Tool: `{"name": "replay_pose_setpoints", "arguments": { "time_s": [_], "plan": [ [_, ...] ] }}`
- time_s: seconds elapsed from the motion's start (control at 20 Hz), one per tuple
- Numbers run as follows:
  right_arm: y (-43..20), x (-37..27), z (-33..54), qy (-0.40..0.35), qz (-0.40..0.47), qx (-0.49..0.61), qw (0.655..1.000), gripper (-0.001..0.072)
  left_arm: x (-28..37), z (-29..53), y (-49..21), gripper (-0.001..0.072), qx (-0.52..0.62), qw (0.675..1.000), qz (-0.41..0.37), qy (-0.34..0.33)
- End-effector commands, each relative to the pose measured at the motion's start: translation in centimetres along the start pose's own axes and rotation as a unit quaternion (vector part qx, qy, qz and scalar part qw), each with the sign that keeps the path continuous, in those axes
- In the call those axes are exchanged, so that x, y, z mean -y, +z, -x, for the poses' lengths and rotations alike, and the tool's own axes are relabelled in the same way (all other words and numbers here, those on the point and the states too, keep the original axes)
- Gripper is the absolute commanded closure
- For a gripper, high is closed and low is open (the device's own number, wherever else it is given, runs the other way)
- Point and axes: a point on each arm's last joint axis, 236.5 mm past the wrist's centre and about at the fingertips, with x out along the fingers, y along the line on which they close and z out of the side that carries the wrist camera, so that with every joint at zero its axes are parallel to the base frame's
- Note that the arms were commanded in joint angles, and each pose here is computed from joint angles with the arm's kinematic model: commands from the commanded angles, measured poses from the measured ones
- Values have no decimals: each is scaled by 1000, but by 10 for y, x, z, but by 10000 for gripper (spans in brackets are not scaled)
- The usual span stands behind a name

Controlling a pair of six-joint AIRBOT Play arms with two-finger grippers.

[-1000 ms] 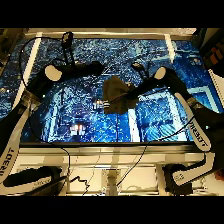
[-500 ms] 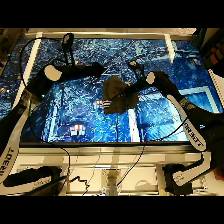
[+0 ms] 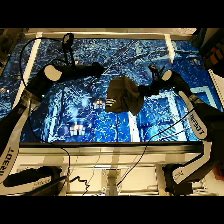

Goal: Fold the clothes and pants, and hang the long-sleeved shirts on hangers.

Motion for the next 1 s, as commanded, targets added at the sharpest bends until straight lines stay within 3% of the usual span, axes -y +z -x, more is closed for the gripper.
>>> {"name": "replay_pose_setpoints", "arguments": {
  "time_s": [0.0,0.3,0.35,0.4,0.45,0.6,0.65,0.8,0.9,0.95],
  "plan": [
    [-8,-23,9,85,17,-22,996,690,0,0,0,15,0,1000,0,0],
    [26,-3,31,16,61,20,998,639,0,0,0,16,0,1000,0,0],
    [29,2,35,2,66,20,998,566,0,0,0,16,0,1000,0,0],
    [31,10,39,-19,65,20,998,256,0,0,0,15,0,1000,0,0],
    [32,16,42,-34,54,21,998,100,0,0,0,16,0,1000,0,0],
    [26,28,40,-33,36,6,999,101,0,0,0,16,0,1000,0,0],
    [19,31,37,-21,37,-11,999,164,0,0,0,15,0,1000,0,0],
    [-11,29,39,63,32,-70,995,170,0,0,-1,16,-2,1000,0,0],
    [-20,12,52,155,9,-83,984,304,0,1,-1,16,-1,1000,0,0],
    [-21,9,58,182,-4,-86,980,304,0,0,-1,16,-2,1000,0,0]
  ]
}}
